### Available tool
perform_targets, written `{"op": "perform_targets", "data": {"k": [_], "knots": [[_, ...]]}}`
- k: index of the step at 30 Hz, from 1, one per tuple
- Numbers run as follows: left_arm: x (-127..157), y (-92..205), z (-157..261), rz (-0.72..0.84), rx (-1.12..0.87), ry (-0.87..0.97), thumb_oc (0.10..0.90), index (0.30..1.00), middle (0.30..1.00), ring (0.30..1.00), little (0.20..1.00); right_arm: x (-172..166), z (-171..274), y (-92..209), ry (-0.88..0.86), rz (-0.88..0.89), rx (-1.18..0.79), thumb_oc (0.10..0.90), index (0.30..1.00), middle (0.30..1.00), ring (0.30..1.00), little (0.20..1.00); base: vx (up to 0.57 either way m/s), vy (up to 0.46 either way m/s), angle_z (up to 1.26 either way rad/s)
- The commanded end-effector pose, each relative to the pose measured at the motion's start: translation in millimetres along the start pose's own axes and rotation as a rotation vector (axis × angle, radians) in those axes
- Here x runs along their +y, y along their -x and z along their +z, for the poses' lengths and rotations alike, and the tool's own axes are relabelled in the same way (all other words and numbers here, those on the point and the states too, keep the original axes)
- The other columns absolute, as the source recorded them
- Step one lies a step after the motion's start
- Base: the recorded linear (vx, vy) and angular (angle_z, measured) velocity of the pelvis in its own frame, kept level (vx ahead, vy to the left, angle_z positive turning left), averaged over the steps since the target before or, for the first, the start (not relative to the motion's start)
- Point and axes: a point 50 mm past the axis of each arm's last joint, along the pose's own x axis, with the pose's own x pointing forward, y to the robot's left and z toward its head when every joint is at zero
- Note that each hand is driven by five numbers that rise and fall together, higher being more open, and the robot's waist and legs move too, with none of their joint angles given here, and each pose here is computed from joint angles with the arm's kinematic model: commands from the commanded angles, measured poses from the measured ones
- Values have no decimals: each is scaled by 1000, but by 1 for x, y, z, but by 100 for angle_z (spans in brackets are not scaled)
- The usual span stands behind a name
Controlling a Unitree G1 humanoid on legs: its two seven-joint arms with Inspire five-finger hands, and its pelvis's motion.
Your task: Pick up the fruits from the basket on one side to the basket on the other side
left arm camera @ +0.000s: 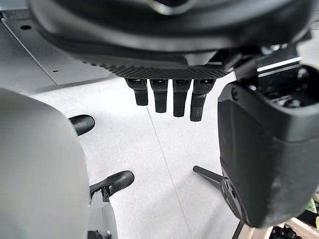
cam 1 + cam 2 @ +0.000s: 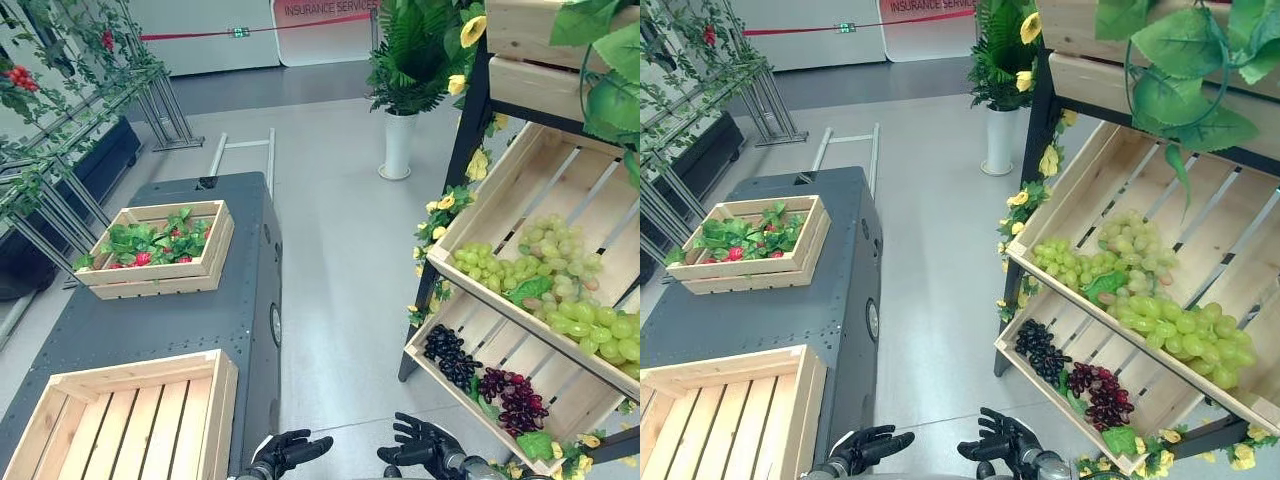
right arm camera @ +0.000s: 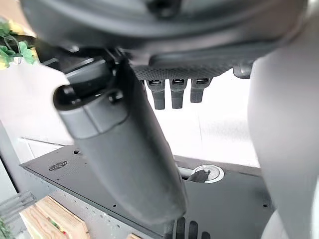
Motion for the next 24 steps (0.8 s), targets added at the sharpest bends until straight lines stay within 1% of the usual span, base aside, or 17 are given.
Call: {"op": "perform_targets", "data": {"k": [1, 4, 6, 9, 12, 16, 24], "knots": [[-2, -6, 17, -23, -24, -39, 800, 900, 900, 900, 900, 0, 27, -11, 43, -65, -69, 800, 900, 900, 900, 900, 17, 9, 5], [-5, -6, 10, -38, 18, -29, 800, 900, 900, 900, 900, -10, 20, -9, 17, -169, -38, 800, 900, 900, 900, 900, 34, 8, 5], [-6, -5, 7, -39, 31, -16, 800, 900, 900, 900, 900, -12, 19, -8, 53, -191, -29, 800, 900, 900, 900, 900, 0, 0, 0], [-4, -4, 1, -5, 68, -37, 800, 900, 900, 900, 900, -10, 14, -8, 161, -176, 11, 800, 900, 900, 900, 900, 0, 0, 0], [-1, -3, -4, 4, 108, -67, 800, 900, 900, 900, 900, -9, 10, -7, 203, -174, 45, 800, 900, 900, 900, 900, 0, 0, 0], [-2, -2, -11, -33, 169, -67, 800, 900, 900, 900, 900, -10, 4, -6, 181, -170, 69, 800, 900, 900, 900, 900, 0, 0, 0], [-1, -3, -6, -48, 144, -56, 800, 900, 900, 900, 900, -12, 2, -4, 173, -187, 68, 800, 900, 900, 900, 900, 0, 0, 0]]}}
